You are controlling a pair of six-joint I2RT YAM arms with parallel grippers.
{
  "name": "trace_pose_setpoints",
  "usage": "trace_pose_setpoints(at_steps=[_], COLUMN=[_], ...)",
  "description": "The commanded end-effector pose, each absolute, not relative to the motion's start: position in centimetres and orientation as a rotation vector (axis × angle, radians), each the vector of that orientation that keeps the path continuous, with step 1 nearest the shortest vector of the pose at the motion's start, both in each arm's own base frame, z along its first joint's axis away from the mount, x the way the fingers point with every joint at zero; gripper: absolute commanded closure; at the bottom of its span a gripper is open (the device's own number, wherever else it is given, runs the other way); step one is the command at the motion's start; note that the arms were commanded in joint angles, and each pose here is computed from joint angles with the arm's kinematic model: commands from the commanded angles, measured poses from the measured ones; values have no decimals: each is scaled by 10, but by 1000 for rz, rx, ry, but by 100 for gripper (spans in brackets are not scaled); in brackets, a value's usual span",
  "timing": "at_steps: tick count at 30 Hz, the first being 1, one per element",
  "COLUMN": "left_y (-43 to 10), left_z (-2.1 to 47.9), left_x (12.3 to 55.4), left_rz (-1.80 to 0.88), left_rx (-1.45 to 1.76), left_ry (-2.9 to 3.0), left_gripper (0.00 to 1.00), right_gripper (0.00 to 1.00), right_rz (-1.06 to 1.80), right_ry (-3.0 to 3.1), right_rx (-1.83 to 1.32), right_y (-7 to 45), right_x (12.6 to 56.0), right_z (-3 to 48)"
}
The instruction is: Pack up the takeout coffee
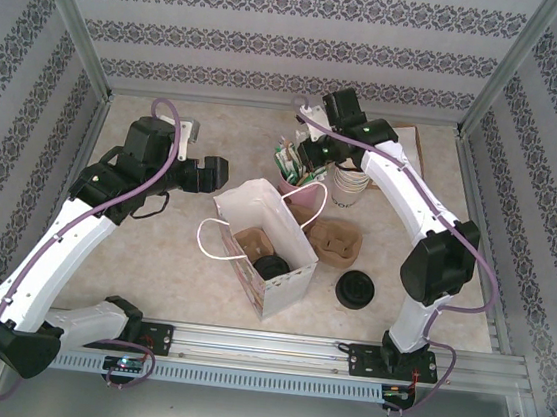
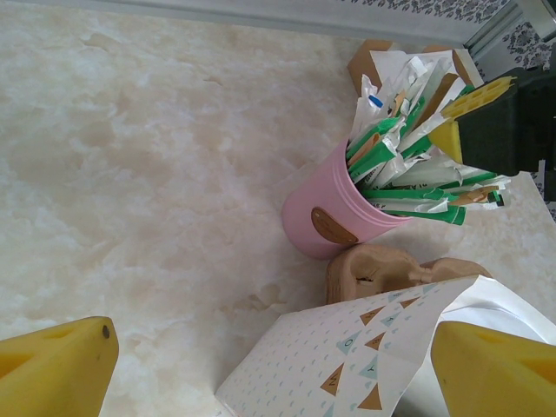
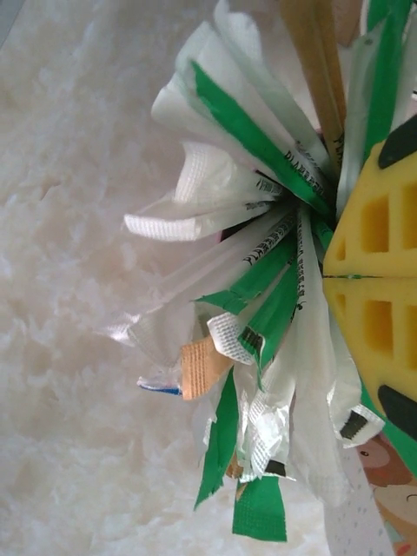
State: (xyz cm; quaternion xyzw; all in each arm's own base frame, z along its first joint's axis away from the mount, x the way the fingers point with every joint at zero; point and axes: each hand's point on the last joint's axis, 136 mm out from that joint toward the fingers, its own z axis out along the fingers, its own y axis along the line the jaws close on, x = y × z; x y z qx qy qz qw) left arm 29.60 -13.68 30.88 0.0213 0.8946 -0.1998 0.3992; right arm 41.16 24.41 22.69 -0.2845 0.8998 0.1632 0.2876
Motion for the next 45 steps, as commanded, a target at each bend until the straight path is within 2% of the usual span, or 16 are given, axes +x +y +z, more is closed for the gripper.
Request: trace_pose_setpoints(at_steps=[1, 18, 23, 33, 39, 45], left_y=[-140, -139, -142, -143, -144, -158], left_z=[320, 330, 333, 338, 344, 343], left_x=[296, 293, 297, 300, 296, 287], left_rz=[-528, -540, -555, -580, -620, -698], left_rx=[52, 53, 46, 23, 10, 78], left_ry=[2234, 2202, 2182, 2135, 2117, 2172], left_gripper=[7, 7, 7, 7, 9, 14], right_gripper=[99, 100, 100, 100, 100, 100], right_rz=[396, 320, 314, 365, 439, 700], right_ry=[2323, 2192, 2127, 1860, 1763, 1734], right_rx=[-734, -615, -541, -490, -533, -631], right_y=[241, 213, 197, 179, 172, 184], right_x=[413, 392, 372, 270, 207, 159], right_z=[259, 333, 375, 484, 514, 521])
